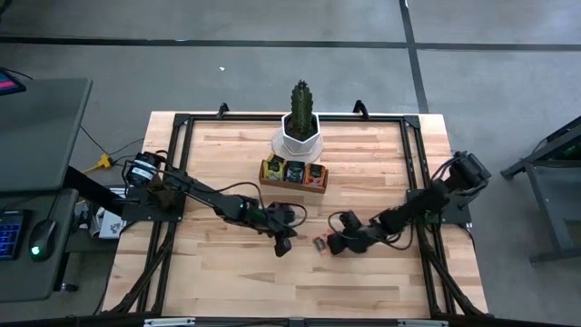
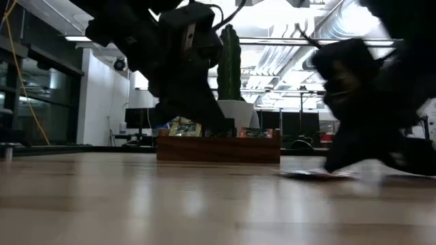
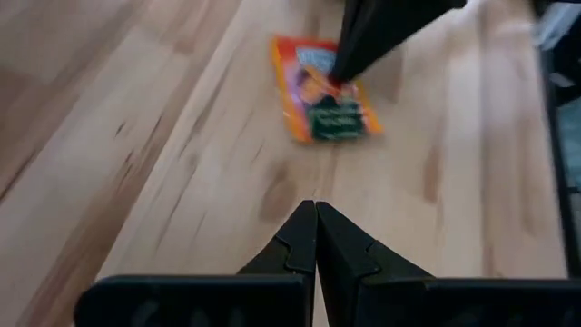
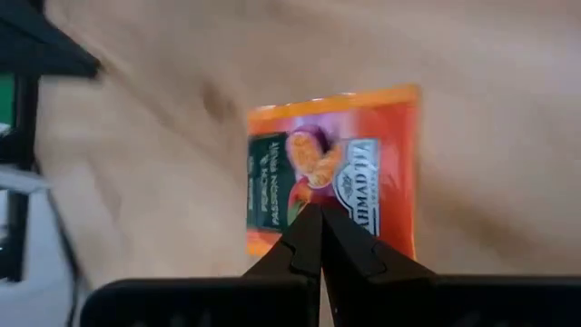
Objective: Pick & Place Tea
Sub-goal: Put the orange tea bag into the right section of the wooden organizer
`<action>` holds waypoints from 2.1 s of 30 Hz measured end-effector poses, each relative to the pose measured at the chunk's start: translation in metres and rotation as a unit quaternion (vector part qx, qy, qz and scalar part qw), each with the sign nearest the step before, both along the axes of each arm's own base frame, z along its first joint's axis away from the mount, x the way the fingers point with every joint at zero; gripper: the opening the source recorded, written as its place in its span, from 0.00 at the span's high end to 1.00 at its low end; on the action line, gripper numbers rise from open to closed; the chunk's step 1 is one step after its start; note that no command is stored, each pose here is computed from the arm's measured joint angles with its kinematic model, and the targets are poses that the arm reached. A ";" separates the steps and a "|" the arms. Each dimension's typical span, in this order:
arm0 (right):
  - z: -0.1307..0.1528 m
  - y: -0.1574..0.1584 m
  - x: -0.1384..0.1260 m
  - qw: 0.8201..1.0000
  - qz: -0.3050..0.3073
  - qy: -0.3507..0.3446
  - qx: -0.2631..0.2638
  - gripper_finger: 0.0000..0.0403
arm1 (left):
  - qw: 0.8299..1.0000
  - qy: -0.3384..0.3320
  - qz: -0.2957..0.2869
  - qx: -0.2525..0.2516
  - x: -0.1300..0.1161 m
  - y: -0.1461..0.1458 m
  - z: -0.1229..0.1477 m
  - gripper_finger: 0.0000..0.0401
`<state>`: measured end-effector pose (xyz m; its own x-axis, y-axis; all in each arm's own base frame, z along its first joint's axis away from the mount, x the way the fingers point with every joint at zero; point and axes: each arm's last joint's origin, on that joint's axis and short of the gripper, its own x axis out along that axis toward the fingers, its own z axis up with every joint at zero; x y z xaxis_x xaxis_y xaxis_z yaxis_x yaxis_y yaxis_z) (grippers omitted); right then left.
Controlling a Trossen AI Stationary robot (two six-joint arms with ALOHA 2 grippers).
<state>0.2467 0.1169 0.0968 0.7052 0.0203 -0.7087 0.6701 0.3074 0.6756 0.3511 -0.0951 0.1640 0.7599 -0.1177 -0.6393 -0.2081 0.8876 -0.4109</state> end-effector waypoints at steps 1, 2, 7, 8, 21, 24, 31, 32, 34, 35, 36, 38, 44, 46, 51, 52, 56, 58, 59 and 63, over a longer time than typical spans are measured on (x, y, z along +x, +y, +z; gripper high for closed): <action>0.003 -0.002 0.005 1.000 0.003 -0.007 -0.016 1.00 | 1.000 0.008 0.006 -0.003 -0.001 -0.001 -0.001 1.00; 0.004 -0.005 0.009 1.000 0.006 -0.009 -0.029 1.00 | 1.000 0.014 0.011 -0.004 -0.002 -0.001 -0.002 1.00; 0.010 -0.020 0.023 0.997 0.035 -0.007 -0.073 1.00 | 0.999 0.032 0.013 -0.009 -0.003 -0.004 -0.009 0.97; 0.011 -0.024 0.025 0.996 0.042 -0.005 -0.077 1.00 | 0.999 0.035 0.017 -0.010 -0.004 -0.006 -0.010 0.95; 0.013 -0.039 0.033 0.990 0.091 -0.015 -0.109 1.00 | 0.989 0.023 0.142 -0.041 -0.002 0.002 -0.010 0.65; 0.013 -0.039 0.033 0.989 0.099 -0.015 -0.113 1.00 | 0.984 0.032 0.161 -0.067 0.003 0.007 -0.023 0.61; 0.013 -0.038 0.033 0.986 0.117 -0.014 -0.119 1.00 | 0.977 0.010 0.176 -0.119 0.018 0.010 -0.043 0.59; 0.013 -0.038 0.033 0.985 0.122 -0.014 -0.119 1.00 | 0.975 0.007 0.181 -0.125 0.019 0.010 -0.044 0.59; 0.013 -0.038 0.033 0.985 0.128 -0.012 -0.118 1.00 | 0.972 0.005 0.191 -0.135 0.020 0.012 -0.045 0.59; 0.013 -0.038 0.032 0.984 0.132 -0.011 -0.118 1.00 | 0.972 0.004 0.192 -0.136 0.020 0.012 -0.045 0.59; 0.013 -0.037 0.032 0.983 0.138 -0.011 -0.119 1.00 | 0.972 0.003 0.192 -0.137 0.020 0.012 -0.045 0.59; 0.013 -0.037 0.032 0.982 0.147 -0.009 -0.116 1.00 | 0.971 0.002 0.194 -0.139 0.020 0.012 -0.045 0.59; 0.021 -0.036 0.027 0.975 0.190 -0.004 -0.116 1.00 | 0.968 0.003 0.205 -0.146 0.020 0.012 -0.045 0.59; 0.029 -0.038 0.026 0.972 0.197 -0.012 -0.126 1.00 | 0.968 0.004 0.205 -0.146 0.020 0.012 -0.045 0.59; 0.043 -0.049 0.026 0.968 0.200 -0.034 -0.150 1.00 | 0.968 0.005 0.206 -0.144 0.020 0.012 -0.045 0.59; 0.042 -0.051 0.027 0.967 0.204 -0.031 -0.153 1.00 | 0.968 0.005 0.206 -0.145 0.020 0.012 -0.045 0.59; 0.037 -0.057 0.027 0.955 0.247 -0.020 -0.166 1.00 | 0.968 0.004 0.206 -0.145 0.020 0.012 -0.045 0.59; 0.035 -0.058 0.026 0.952 0.255 -0.008 -0.172 1.00 | 0.968 0.004 0.206 -0.144 0.020 0.012 -0.045 0.59; 0.035 -0.058 0.025 0.950 0.257 -0.005 -0.177 1.00 | 0.968 0.004 0.207 -0.144 0.020 0.012 -0.045 0.59; 0.034 -0.060 0.025 0.949 0.257 0.003 -0.184 1.00 | 0.968 0.004 0.207 -0.145 0.020 0.012 -0.045 0.59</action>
<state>0.2714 0.0566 0.1306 0.6650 0.1111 -0.7386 0.3716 0.8086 0.4562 0.3714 -0.0830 0.1185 0.7760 0.0203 -0.6304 -0.5244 0.5761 -0.6270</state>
